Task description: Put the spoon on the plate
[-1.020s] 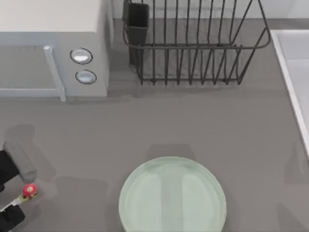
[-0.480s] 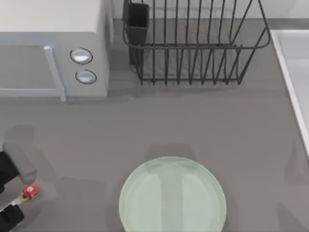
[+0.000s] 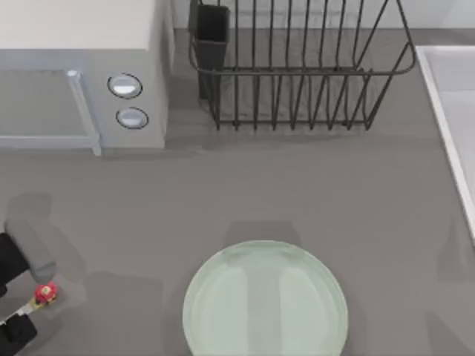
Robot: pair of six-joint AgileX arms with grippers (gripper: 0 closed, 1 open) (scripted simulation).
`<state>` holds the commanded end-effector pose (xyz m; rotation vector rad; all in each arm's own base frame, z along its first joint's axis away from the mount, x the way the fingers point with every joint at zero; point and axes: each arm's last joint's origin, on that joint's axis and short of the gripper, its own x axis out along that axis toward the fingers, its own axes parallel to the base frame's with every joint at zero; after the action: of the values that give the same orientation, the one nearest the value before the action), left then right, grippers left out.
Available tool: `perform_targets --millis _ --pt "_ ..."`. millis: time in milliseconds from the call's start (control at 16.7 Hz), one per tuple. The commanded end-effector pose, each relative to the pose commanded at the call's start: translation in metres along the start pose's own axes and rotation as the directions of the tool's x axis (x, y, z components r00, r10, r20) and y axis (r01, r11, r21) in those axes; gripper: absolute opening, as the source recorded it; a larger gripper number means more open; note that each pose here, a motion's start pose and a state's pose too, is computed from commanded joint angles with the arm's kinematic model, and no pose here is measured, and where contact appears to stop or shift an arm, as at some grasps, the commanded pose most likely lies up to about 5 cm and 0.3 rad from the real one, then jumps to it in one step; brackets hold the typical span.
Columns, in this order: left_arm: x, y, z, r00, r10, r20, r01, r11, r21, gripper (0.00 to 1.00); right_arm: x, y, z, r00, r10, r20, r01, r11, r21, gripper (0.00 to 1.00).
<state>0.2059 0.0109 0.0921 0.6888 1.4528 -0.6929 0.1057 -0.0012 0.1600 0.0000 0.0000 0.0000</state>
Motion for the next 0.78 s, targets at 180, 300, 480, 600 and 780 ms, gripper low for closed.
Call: perform_targets --millis 180,300,480,600,780 --pt "0.000 0.000 0.000 1.000 0.000 0.000 0.000 1.000 0.000 0.02 0.000 0.000 0.000 1.000 0.000 0.000 0.000 1.000 0.000 1.00" --pt "0.000 0.000 0.000 1.000 0.000 0.000 0.000 1.000 0.000 0.00 0.000 0.000 0.000 1.000 0.000 0.000 0.000 1.000 0.000 1.00" --pt "0.000 0.000 0.000 1.000 0.000 0.000 0.000 1.000 0.000 0.00 0.000 0.000 0.000 1.000 0.000 0.000 0.000 1.000 0.000 1.00" --pt "0.000 0.000 0.000 1.000 0.000 0.000 0.000 1.000 0.000 0.00 0.000 0.000 0.000 1.000 0.000 0.000 0.000 1.000 0.000 1.00" --pt "-0.022 0.002 0.002 1.000 0.001 0.023 0.000 1.000 -0.013 0.00 0.000 0.000 0.000 1.000 0.000 0.000 0.000 1.000 0.000 1.00"
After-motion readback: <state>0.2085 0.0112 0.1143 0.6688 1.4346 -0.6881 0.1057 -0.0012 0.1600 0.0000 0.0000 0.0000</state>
